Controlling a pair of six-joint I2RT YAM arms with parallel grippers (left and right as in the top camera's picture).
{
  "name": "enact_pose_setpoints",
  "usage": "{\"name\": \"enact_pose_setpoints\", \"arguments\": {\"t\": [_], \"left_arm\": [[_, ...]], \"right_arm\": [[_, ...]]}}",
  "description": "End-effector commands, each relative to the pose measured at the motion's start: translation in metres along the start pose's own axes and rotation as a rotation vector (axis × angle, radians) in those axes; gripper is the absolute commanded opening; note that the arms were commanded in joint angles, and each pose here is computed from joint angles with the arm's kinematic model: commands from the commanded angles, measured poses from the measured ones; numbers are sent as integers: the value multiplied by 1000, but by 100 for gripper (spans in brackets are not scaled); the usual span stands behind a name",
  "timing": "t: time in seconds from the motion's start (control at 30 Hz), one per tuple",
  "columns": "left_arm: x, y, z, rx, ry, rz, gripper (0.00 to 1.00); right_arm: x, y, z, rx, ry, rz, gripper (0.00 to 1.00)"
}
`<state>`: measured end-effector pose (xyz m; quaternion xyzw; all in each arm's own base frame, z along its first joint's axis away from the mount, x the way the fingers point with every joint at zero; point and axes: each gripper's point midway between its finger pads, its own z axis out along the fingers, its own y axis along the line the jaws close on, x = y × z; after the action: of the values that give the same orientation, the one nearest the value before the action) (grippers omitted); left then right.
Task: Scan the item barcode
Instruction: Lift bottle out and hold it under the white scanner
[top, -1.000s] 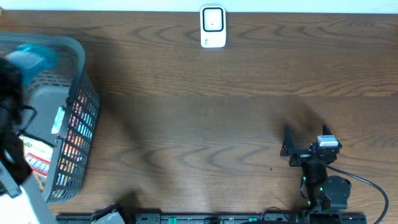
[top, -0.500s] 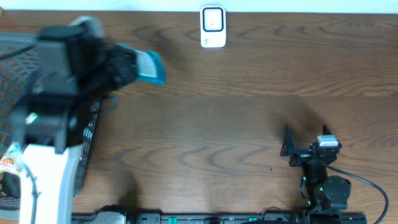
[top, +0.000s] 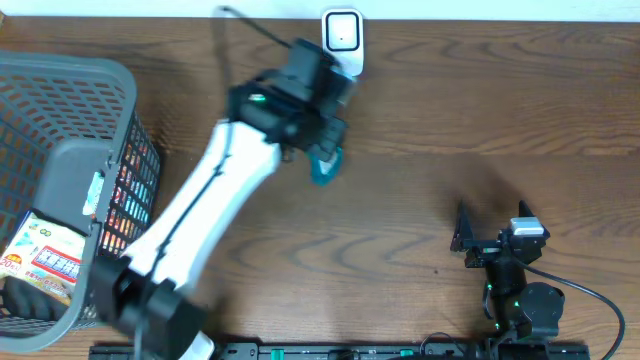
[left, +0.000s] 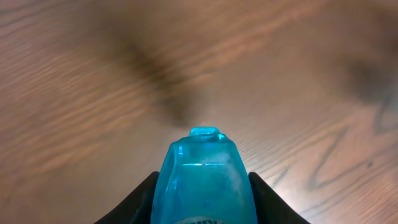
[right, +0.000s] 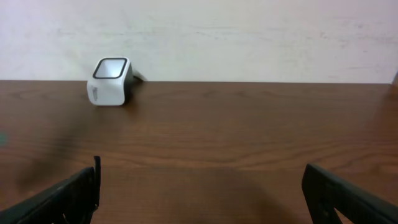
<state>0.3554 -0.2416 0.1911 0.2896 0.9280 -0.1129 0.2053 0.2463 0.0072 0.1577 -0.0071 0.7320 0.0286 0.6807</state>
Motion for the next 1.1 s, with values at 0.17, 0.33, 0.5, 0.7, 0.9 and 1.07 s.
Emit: {"name": "enact_pose_setpoints", "arguments": {"t": [0.17,0.33,0.5,0.7,0.9,1.07], "left_arm": [[-8,-33,63,36,30,233,36],[-9,-36,78,41,35,260,36],[-13,-40,78,56,16,263,37],[-20,-50,77,110,-19,274,37],[-22,-63,77,186,-39,276,37],[-11,-62,87,188,-21,278,37]], "right_arm": [[0,1,0,-4,-1,13,99],[0,1,0,-4,-1,13,99],[0,1,0,-4,-1,13,99],[0,1,0,-4,-1,13,99],[0,1,0,-4,-1,13,99],[0,1,0,-4,-1,13,99]]}}
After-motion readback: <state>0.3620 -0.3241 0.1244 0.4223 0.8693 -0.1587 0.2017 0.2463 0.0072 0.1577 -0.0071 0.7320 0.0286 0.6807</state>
